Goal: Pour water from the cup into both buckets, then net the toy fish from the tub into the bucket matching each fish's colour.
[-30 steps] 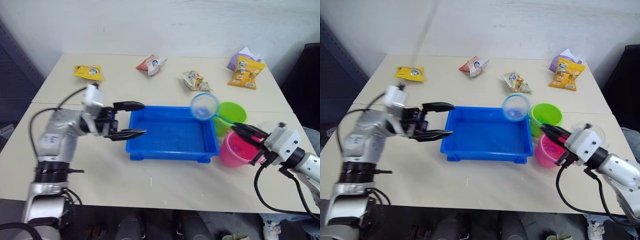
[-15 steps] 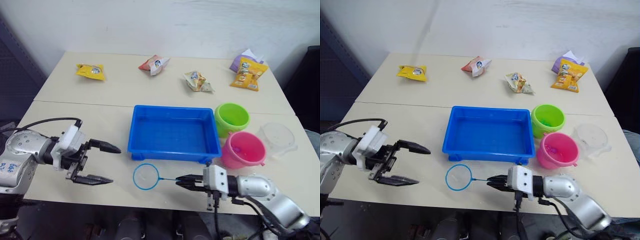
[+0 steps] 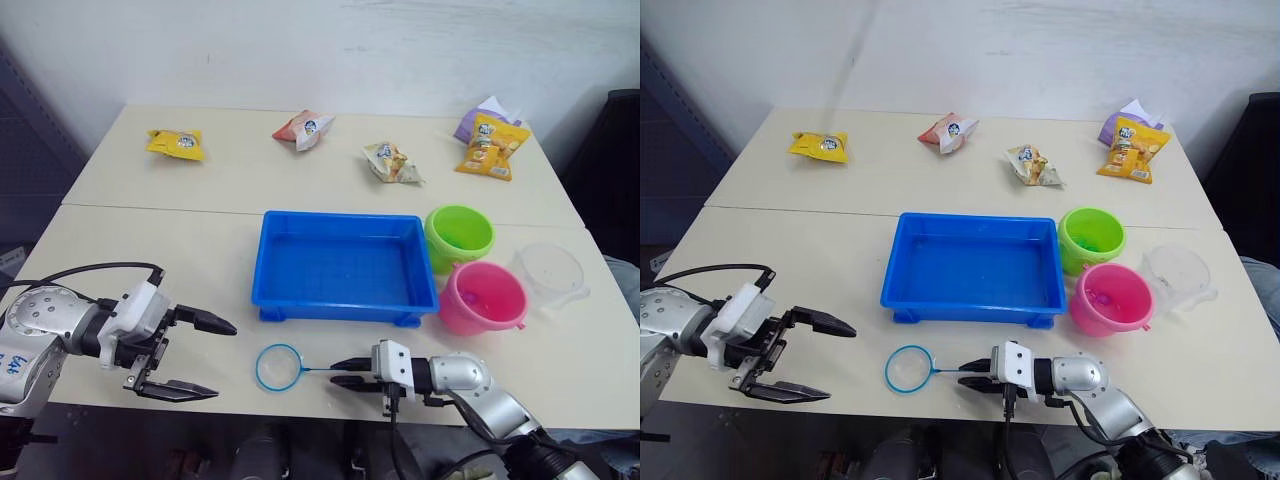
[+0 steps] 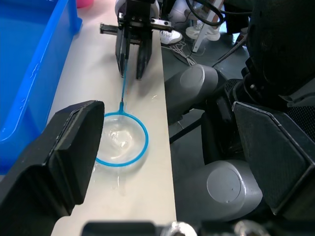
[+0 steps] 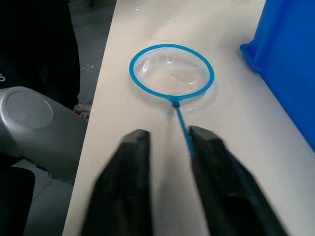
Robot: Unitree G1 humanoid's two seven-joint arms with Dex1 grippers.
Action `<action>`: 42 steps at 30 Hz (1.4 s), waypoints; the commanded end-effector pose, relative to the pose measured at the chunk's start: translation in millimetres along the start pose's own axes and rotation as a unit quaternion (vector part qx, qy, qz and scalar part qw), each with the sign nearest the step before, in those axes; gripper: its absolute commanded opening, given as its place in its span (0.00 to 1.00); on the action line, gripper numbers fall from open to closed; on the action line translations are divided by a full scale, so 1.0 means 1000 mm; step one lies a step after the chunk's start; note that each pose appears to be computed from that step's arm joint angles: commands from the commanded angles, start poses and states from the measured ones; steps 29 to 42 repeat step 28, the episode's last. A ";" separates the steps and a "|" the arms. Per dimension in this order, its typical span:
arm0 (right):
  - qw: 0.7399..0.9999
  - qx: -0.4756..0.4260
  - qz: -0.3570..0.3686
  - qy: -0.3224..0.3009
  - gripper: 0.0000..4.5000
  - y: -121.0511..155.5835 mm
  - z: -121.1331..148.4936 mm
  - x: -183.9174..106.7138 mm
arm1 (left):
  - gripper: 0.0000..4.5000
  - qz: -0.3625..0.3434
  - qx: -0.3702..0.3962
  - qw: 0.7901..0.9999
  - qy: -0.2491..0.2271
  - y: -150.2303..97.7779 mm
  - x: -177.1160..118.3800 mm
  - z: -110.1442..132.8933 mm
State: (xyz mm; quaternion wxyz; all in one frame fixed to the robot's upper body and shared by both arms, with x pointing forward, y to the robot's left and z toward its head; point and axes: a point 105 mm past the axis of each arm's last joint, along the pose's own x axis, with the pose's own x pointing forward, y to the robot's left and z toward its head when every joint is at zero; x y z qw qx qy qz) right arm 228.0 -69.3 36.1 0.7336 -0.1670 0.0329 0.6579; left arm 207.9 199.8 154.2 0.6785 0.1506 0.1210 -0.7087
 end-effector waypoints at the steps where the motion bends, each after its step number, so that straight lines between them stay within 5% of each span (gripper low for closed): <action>1: 1.000 0.001 0.002 -0.010 0.63 0.003 0.011 -0.011 | 1.00 0.009 0.022 1.000 0.004 0.001 -0.009 0.005; 4: 1.000 -0.021 -0.003 -0.001 0.96 0.005 0.019 -0.029 | 1.00 0.064 0.061 0.996 0.014 0.016 -0.016 0.003; 5: 1.000 -0.019 -0.016 -0.007 0.98 0.004 0.023 -0.036 | 1.00 0.083 0.069 0.994 0.014 0.019 -0.019 0.001; 11: 0.999 -0.015 -0.050 -0.004 0.98 0.012 0.046 -0.090 | 1.00 0.159 0.024 0.986 0.039 0.016 -0.042 -0.026; 16: 0.986 -0.030 -0.159 0.036 0.98 -0.004 0.073 -0.159 | 1.00 0.317 0.049 0.944 0.078 0.031 -0.084 -0.046; 23: 0.967 -0.077 -0.223 0.098 0.98 -0.013 0.093 -0.226 | 1.00 0.359 0.006 0.928 0.097 0.020 -0.095 -0.072; 42: 0.960 -0.079 -0.251 0.097 0.98 -0.024 0.084 -0.239 | 1.00 0.370 0.016 0.924 0.100 0.020 -0.088 -0.077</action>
